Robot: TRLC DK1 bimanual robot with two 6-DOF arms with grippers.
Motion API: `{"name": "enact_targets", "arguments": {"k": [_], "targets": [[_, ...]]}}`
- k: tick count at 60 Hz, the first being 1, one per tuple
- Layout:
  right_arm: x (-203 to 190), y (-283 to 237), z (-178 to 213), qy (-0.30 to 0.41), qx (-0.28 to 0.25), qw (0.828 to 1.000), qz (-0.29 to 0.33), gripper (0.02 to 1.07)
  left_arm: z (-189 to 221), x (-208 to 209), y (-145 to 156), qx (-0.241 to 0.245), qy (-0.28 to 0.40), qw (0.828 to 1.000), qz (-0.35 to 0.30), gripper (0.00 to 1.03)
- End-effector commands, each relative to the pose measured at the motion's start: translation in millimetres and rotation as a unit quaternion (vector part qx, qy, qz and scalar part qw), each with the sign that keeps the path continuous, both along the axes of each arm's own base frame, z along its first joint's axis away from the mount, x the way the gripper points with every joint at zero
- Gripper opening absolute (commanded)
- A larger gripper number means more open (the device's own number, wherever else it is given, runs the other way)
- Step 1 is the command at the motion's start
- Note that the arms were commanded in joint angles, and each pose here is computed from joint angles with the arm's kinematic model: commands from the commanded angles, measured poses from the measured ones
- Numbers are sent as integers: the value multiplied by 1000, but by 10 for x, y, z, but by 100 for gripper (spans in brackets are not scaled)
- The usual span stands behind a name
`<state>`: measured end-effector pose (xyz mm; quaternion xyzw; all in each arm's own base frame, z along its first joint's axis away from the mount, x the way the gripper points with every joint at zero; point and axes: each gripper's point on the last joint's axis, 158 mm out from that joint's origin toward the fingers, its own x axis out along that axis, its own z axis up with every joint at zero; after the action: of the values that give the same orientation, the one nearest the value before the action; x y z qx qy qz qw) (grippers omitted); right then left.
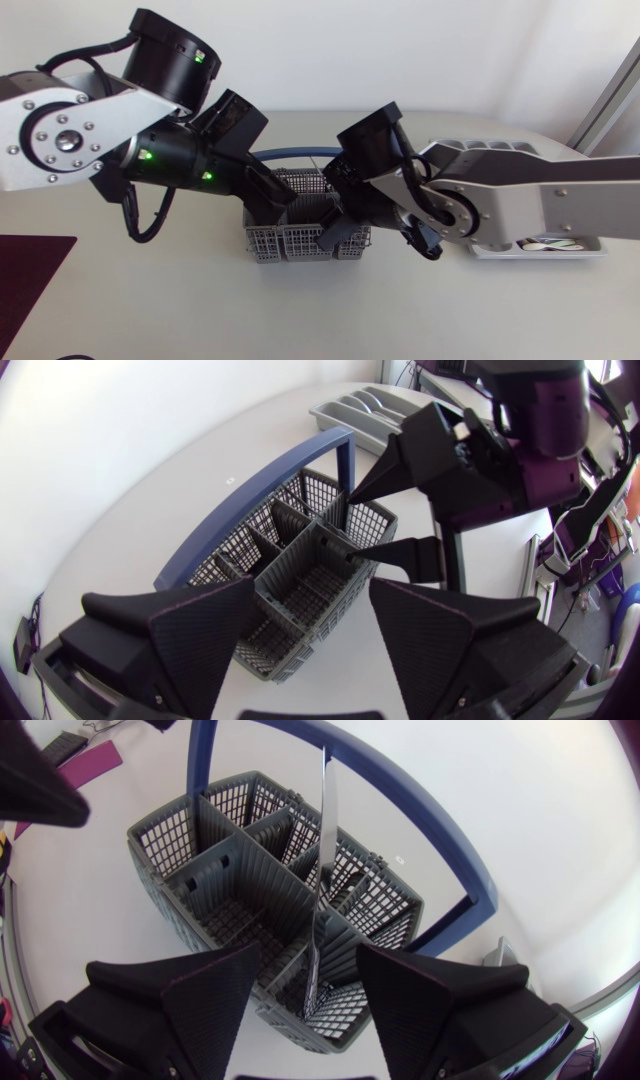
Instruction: Sort the cutlery from the basket into the organizer compartments.
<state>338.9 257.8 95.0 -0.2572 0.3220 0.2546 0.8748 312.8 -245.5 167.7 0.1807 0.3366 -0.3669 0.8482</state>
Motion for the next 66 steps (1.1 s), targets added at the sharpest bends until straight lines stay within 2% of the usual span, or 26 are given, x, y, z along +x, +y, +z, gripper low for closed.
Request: {"name": "enact_targets", "arguments": {"k": [1,29,45,52,66], "targets": [[101,109,-14,-2,10,1000,-16,72,-44,-108,83,9,0,1000,-11,79],[497,73,-242,-33,-11,996,-77,51,-153,-248,181,11,7,1000,-21,79],[544,-3,-299,-38,-16,995,-90,24,-204,-277,186,13,9,1000,-24,79],[545,-36,-331,-36,-16,995,-93,7,-204,-270,182,12,7,1000,-24,79],[509,-91,-346,-33,-18,995,-94,7,-213,-278,160,10,7,1000,-26,79]]}}
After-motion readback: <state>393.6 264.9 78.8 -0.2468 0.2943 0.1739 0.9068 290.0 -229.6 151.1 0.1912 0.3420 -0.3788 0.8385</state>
